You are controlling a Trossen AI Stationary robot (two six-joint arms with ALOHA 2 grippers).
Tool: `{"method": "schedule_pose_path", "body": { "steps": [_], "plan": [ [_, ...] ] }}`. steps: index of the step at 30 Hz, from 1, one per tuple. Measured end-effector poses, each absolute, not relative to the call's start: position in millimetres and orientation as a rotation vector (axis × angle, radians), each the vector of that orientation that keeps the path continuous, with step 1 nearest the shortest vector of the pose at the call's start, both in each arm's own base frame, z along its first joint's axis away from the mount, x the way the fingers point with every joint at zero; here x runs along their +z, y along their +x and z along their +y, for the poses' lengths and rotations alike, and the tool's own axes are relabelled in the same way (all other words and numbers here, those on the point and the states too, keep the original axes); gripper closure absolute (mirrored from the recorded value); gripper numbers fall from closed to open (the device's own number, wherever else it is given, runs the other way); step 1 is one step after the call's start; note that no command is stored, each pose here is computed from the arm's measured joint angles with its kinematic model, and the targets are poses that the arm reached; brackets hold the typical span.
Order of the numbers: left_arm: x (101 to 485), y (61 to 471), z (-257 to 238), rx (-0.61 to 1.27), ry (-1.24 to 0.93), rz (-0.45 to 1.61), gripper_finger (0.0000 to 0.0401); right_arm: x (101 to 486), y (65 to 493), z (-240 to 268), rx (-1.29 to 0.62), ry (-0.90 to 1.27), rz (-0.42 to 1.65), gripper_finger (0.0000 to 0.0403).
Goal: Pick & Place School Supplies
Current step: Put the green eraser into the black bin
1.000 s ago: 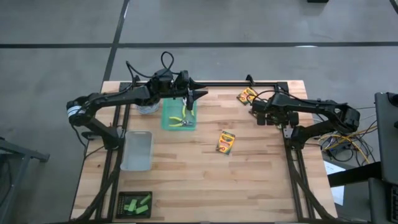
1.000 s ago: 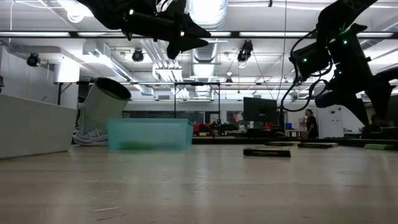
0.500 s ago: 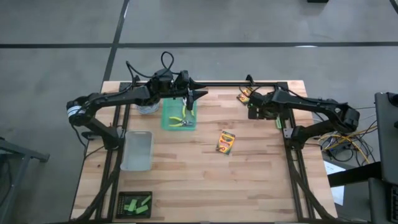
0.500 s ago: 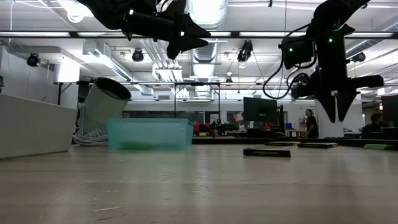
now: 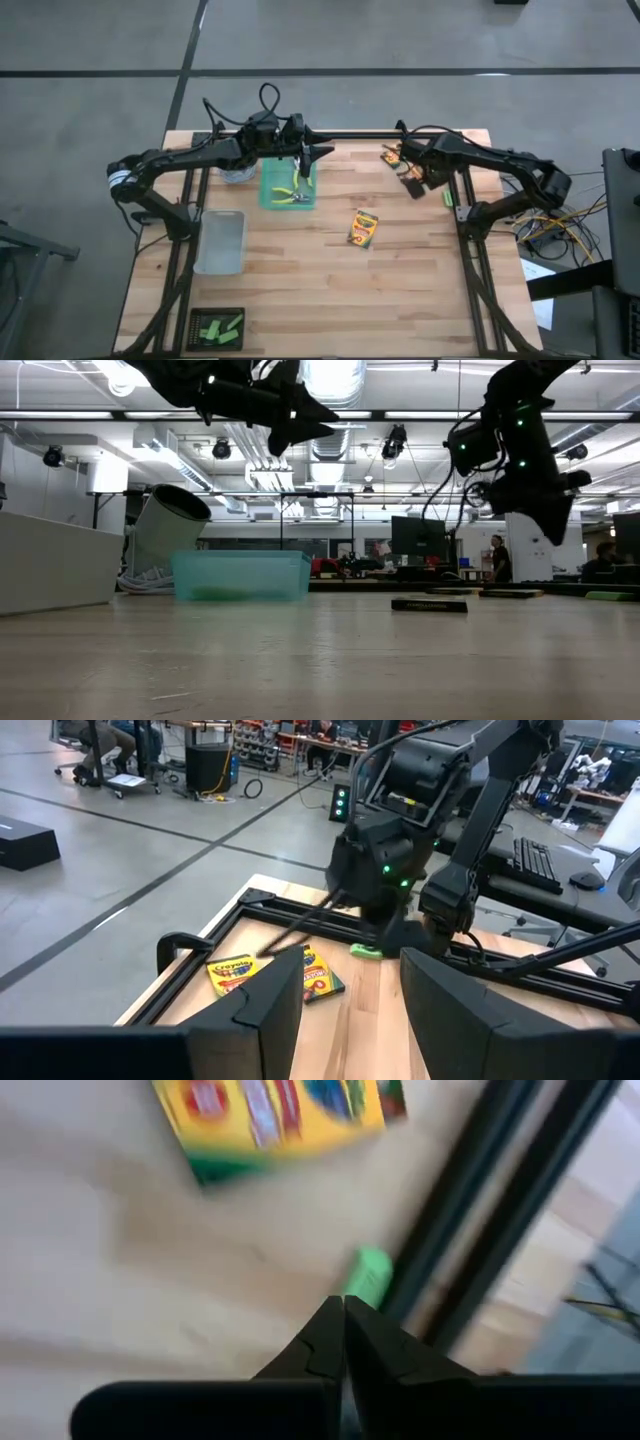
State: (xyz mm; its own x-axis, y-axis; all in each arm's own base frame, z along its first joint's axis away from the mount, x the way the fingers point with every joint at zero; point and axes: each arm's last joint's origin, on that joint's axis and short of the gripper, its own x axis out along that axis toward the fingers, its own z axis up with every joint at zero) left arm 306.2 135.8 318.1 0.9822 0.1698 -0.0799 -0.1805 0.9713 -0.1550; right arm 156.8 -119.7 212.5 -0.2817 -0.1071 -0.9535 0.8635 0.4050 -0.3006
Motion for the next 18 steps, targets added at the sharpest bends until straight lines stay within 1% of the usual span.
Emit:
{"method": "schedule_pose_path", "body": {
  "steps": [3,5,8,18],
  "plan": [
    [317,306,136,0.177,-0.165,0.072,0.0229,210,150,-116,-1.017,0.631,1.721,0.0394],
    [317,306,136,0.177,-0.163,0.072,0.0229,206,148,-113,-0.963,0.608,1.778,0.0394],
    [318,306,136,0.177,-0.154,0.071,0.0229,200,146,-111,-0.884,0.621,1.801,0.0394],
    [318,306,136,0.177,-0.144,0.07,0.0229,181,139,-108,-0.802,0.593,1.91,0.0394]
  ]
}}
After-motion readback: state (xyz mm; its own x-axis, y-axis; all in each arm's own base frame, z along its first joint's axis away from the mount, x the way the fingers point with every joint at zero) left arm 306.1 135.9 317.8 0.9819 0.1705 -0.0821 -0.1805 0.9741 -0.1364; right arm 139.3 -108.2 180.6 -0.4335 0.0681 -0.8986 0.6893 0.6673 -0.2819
